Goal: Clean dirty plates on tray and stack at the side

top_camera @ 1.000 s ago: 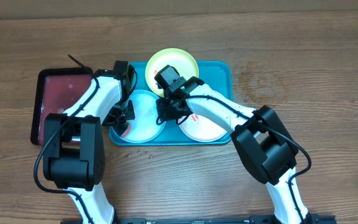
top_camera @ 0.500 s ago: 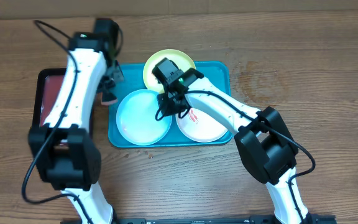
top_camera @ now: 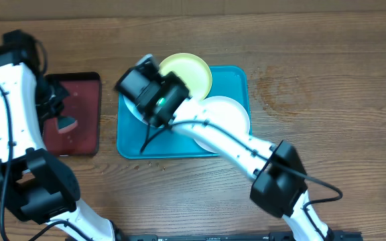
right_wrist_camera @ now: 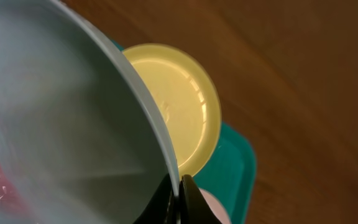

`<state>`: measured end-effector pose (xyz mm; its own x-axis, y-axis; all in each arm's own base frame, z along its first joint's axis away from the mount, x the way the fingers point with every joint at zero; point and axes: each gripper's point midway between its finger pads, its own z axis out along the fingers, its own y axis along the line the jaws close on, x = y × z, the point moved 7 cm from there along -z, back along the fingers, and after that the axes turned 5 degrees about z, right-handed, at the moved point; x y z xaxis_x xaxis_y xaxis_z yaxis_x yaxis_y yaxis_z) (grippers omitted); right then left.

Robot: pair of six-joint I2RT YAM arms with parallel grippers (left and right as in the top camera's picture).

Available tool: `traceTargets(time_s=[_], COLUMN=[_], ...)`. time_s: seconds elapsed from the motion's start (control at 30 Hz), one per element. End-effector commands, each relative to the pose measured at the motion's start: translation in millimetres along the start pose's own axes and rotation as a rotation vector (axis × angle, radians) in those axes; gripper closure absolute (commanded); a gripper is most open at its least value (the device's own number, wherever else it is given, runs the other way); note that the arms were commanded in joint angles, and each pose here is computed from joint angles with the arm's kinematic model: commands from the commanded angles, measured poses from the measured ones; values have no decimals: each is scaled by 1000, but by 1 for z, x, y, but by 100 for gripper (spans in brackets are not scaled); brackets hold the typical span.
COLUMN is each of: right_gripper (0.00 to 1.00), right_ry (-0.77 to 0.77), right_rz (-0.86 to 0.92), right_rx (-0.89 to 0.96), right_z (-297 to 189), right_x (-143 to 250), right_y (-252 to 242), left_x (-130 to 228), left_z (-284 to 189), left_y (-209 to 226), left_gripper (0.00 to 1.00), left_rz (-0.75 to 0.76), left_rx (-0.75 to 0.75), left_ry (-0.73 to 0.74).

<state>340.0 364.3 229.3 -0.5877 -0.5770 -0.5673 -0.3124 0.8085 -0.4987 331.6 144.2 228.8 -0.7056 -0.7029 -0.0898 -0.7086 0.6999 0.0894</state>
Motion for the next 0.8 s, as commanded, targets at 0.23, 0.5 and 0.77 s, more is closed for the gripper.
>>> traceTargets(time_s=[0.23,0.5,0.77], right_gripper=[96,96,96], right_ry=[-215,-247,90], right_rz=[-236,-182,155], right_rx=[397,392,-345], right_z=[-76,-81,6], right_x=[-31,-35,-8], right_y=[-13,-9,-30], left_x=[-7,-6,-5], left_z=[0,-1,-1], left_y=[30,29,29], left_gripper=[96,96,96], left_rz=[-81,-74,-66], left_rx=[85,102,100], left_ry=[35,39,48])
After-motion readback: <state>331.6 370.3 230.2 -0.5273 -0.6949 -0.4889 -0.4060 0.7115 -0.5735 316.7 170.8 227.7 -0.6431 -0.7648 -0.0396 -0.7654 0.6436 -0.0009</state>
